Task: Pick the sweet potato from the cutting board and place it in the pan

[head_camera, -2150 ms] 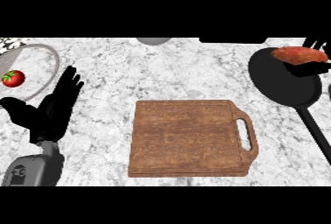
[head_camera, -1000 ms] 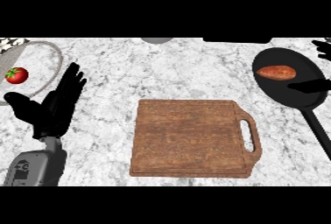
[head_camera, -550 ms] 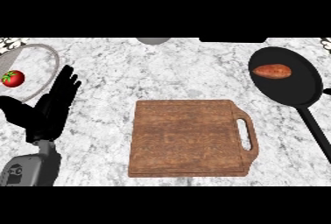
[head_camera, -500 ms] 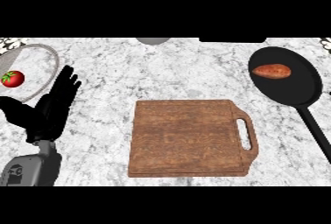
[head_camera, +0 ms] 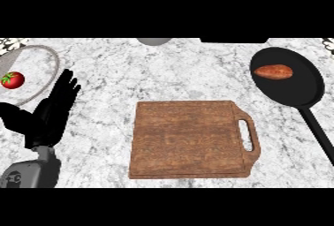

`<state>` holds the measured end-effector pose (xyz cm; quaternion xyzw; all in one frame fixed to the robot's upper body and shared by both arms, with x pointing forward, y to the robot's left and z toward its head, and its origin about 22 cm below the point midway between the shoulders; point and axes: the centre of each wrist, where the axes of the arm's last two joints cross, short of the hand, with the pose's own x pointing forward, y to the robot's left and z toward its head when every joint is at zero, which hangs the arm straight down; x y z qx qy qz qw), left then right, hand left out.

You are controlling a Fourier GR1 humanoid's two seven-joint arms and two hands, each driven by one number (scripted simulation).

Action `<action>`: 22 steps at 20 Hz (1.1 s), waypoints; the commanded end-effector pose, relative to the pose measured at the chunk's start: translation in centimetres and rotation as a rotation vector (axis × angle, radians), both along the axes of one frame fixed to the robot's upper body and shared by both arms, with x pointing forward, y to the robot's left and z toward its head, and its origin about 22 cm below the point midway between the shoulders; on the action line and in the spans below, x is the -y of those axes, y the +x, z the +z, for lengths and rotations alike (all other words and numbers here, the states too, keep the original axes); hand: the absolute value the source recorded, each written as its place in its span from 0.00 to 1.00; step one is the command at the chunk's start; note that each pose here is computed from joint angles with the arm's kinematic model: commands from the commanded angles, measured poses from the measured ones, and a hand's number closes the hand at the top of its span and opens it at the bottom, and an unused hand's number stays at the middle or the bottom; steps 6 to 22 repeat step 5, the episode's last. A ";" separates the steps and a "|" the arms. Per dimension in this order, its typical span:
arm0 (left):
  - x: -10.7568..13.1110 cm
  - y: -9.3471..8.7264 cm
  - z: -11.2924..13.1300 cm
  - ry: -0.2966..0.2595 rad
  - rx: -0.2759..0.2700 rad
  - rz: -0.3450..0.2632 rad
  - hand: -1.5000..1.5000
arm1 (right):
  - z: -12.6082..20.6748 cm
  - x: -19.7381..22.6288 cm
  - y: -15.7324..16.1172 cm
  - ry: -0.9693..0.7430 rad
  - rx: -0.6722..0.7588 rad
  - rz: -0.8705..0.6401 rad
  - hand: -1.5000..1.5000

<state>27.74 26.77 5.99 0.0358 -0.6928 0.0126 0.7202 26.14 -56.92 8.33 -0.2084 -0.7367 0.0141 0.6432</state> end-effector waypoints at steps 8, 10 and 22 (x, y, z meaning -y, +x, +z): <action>0.8 1.9 0.4 -0.022 -0.001 0.002 0.50 | -1.5 1.4 -3.3 -0.023 0.033 0.042 0.00; 0.8 1.9 0.4 -0.022 -0.001 0.002 0.50 | -1.5 1.4 -3.3 -0.023 0.033 0.042 0.00; 0.8 1.9 0.4 -0.022 -0.001 0.002 0.50 | -1.5 1.4 -3.3 -0.023 0.033 0.042 0.00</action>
